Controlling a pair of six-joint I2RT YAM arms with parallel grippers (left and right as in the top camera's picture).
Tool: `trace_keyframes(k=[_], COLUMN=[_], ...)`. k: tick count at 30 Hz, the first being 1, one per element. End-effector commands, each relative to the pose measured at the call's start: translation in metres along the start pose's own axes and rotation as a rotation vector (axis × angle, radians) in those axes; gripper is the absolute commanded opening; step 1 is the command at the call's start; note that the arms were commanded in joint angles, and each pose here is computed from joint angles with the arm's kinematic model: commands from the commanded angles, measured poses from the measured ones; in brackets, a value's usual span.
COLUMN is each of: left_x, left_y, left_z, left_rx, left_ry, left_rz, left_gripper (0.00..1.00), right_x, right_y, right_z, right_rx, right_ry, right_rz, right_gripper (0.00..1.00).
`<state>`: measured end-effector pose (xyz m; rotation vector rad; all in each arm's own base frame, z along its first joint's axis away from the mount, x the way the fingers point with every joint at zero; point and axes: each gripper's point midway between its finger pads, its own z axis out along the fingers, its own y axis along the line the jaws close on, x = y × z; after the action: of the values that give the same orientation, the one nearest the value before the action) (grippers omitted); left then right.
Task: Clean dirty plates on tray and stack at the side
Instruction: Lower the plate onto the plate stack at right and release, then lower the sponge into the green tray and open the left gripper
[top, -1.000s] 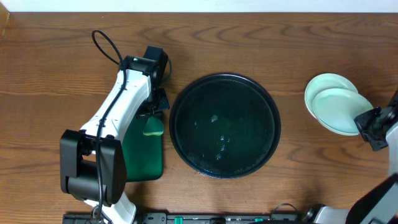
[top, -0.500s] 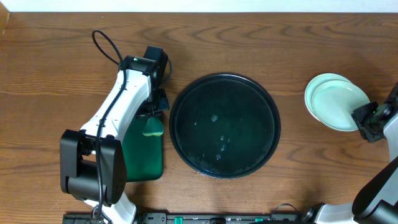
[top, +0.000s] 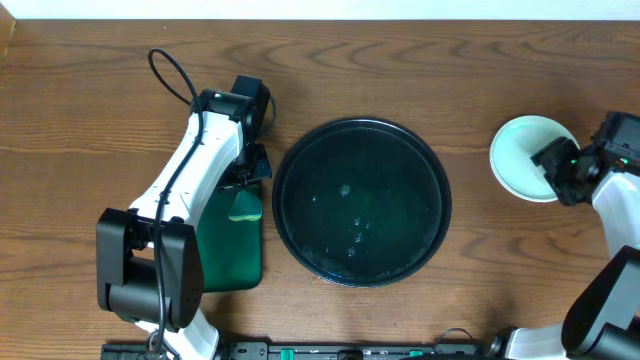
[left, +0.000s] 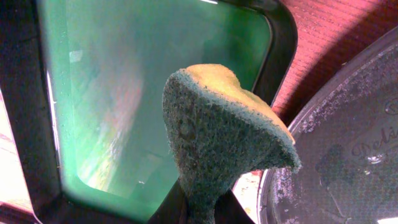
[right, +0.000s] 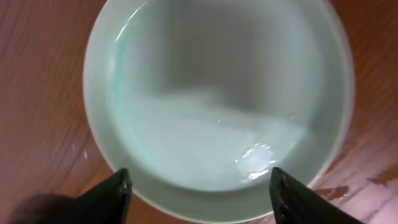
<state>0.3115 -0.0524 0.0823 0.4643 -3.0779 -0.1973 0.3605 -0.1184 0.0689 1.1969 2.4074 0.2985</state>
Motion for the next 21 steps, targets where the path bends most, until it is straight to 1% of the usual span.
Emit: trace_keyframes(k=[1, 2, 4, 8, 10, 13, 16, 21], left_x=[0.001, 0.001, -0.001, -0.007, -0.01, -0.009, -0.008, -0.01], left_y=[0.003, 0.002, 0.002, 0.007, 0.011, 0.021, 0.038, 0.046], left_z=[0.002, 0.002, 0.002, -0.003, -0.009, -0.016, -0.01, 0.012], left_rx=[-0.011, -0.01, -0.009, -0.032, -0.04, -0.057, -0.072, 0.037], left_ry=[0.009, 0.007, 0.001, -0.043, -0.071, -0.084, -0.048, 0.008], left_rz=[0.027, 0.037, 0.052, 0.052, 0.021, -0.016, -0.079, -0.132], left_gripper=[0.07, 0.07, 0.07, 0.07, 0.07, 0.07, 0.07, 0.07], right_x=[0.005, 0.005, 0.005, 0.005, 0.012, 0.028, 0.05, 0.087], right_y=[0.025, 0.032, 0.052, 0.09, 0.104, 0.115, 0.121, 0.13], right_z=[-0.004, -0.009, -0.026, -0.075, -0.103, -0.136, -0.165, -0.205], right_rx=[-0.08, -0.107, -0.159, -0.234, -0.259, -0.286, -0.32, -0.393], right_ry=[0.021, 0.021, 0.005, -0.06, -0.084, -0.098, -0.105, -0.121], right_rz=[-0.167, -0.212, -0.302, -0.486, -0.564, -0.619, -0.662, -0.747], right_gripper=[0.79, 0.85, 0.89, 0.9, 0.99, 0.99, 0.99, 0.99])
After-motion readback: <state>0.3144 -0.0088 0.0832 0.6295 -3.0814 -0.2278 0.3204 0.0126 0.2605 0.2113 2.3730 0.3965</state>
